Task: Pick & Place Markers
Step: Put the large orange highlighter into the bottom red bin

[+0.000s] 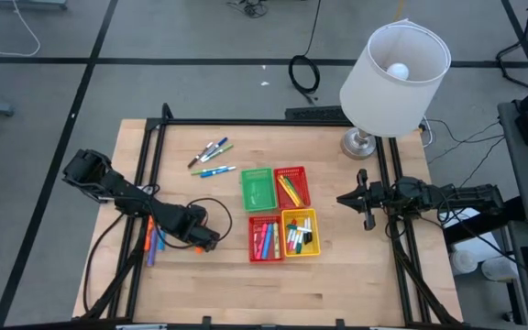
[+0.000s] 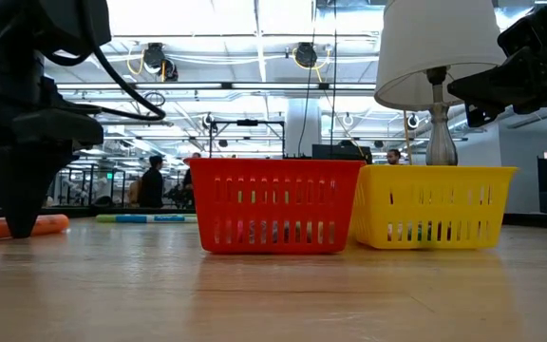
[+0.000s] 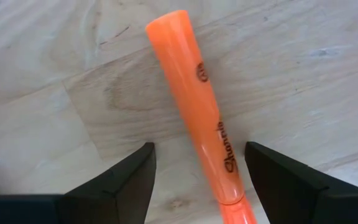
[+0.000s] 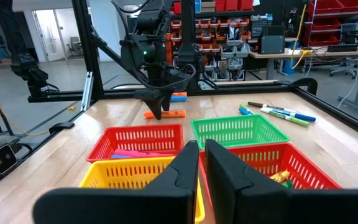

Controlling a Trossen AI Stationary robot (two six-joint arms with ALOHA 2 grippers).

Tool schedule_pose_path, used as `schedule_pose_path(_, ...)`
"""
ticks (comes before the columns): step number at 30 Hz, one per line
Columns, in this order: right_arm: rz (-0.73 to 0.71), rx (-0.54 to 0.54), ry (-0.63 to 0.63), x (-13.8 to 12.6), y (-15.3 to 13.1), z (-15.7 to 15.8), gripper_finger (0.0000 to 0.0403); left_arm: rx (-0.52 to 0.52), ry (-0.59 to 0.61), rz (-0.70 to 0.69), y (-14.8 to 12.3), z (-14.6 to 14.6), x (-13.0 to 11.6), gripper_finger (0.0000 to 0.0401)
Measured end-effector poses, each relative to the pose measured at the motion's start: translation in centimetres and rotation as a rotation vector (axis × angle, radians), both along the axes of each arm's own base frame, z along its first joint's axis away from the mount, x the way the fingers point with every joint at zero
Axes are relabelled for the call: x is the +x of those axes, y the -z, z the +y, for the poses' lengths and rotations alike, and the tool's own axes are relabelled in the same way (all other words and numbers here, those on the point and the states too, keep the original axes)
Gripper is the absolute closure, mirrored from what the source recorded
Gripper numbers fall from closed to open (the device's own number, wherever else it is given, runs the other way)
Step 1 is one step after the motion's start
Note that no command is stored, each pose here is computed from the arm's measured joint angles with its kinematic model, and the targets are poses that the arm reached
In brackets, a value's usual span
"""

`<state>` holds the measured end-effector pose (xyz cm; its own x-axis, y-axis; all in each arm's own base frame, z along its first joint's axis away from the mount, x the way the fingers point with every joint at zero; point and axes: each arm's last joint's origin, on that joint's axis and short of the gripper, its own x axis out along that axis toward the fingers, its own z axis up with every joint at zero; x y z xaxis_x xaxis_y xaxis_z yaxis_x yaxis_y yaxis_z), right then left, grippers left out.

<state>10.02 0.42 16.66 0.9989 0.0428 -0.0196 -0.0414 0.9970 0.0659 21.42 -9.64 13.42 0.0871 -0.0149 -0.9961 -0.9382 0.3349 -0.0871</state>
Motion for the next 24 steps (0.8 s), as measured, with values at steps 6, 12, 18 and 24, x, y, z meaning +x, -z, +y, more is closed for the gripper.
schedule_pose_path(6,0.0,0.0,0.0,0.0,0.0,0.0,0.0385,-0.003,-0.003,0.007,-0.02,0.01,-0.04,0.0146)
schedule_pose_path(12,0.0,0.0,0.0,0.0,0.0,0.0,0.0385,-0.003,-0.001,0.01,-0.01,0.01,-0.06,0.0146)
schedule_pose_path(18,0.0,0.0,0.0,0.0,0.0,0.0,0.0385,-0.002,0.009,0.012,0.0,0.01,-0.1,0.0146)
schedule_pose_path(24,0.0,0.0,0.0,0.0,0.0,0.0,0.0385,-0.001,0.01,0.013,0.0,0.02,-0.11,0.0146)
